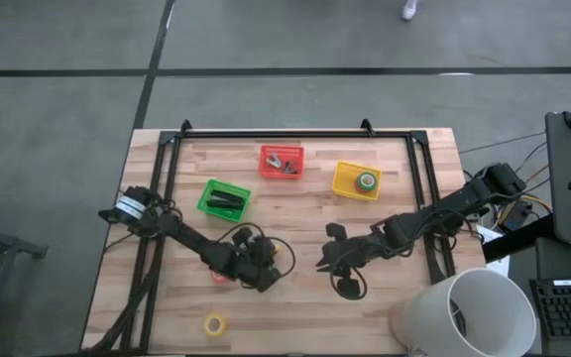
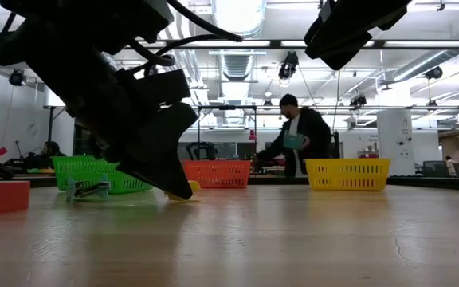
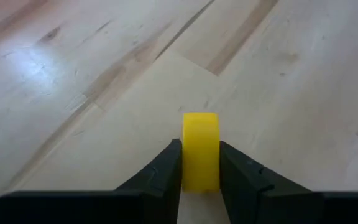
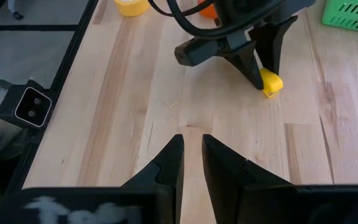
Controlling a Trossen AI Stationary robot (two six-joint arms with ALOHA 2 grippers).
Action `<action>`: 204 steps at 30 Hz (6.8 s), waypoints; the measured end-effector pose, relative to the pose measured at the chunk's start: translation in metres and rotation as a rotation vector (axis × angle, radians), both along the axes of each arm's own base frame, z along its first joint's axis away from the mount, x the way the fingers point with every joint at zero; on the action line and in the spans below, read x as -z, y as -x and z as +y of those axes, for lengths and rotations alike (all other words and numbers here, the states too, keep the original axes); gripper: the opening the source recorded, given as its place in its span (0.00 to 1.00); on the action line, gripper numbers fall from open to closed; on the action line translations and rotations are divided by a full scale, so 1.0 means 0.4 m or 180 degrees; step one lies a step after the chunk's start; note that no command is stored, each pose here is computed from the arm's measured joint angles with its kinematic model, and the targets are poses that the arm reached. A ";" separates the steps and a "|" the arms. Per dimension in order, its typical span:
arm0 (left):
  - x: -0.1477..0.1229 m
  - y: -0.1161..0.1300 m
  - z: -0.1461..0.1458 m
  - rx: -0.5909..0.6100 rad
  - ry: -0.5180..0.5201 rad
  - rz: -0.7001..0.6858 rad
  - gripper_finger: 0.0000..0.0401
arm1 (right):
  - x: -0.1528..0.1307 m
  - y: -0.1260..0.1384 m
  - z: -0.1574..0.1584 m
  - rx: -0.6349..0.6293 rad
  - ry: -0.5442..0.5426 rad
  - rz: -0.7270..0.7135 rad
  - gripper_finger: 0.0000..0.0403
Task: Pick and place Stapler, Stapler remover, tape
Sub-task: Put the yellow stapler into the green basket, then put the light blue staple remover into the orange basket
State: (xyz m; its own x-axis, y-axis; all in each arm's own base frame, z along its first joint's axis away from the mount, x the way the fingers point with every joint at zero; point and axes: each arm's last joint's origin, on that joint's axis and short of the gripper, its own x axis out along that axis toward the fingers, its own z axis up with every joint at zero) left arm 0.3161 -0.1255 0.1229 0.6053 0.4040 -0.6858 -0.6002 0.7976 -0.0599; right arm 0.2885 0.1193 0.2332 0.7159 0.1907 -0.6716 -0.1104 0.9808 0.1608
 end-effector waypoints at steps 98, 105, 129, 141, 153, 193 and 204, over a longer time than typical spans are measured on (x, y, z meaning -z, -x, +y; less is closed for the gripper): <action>-0.237 0.172 0.120 0.0027 -0.0323 -0.0429 0.46 | 0.074 0.377 -0.182 -0.0200 0.0013 -0.1755 0.13; -0.232 0.180 0.073 0.0513 0.0121 -0.0365 0.46 | 0.074 0.377 -0.182 -0.0186 -0.0007 -0.1752 0.13; -0.142 0.263 0.054 0.1592 0.0204 0.0999 0.46 | 0.074 0.377 -0.182 -0.0164 -0.0031 -0.1741 0.13; -0.102 0.269 0.054 0.1758 0.0148 0.0813 0.40 | 0.075 0.377 -0.182 -0.0163 -0.0029 -0.1737 0.13; -0.092 0.276 0.057 0.1920 -0.0079 0.0887 0.30 | 0.075 0.377 -0.182 -0.0163 -0.0029 -0.1737 0.13; -0.105 0.252 0.053 0.2080 -0.0564 0.0532 0.01 | 0.075 0.377 -0.182 -0.0165 -0.0019 -0.1740 0.13; -0.168 0.199 0.094 0.0818 -0.1646 -0.0142 0.01 | 0.075 0.377 -0.182 -0.0156 -0.0015 -0.1741 0.13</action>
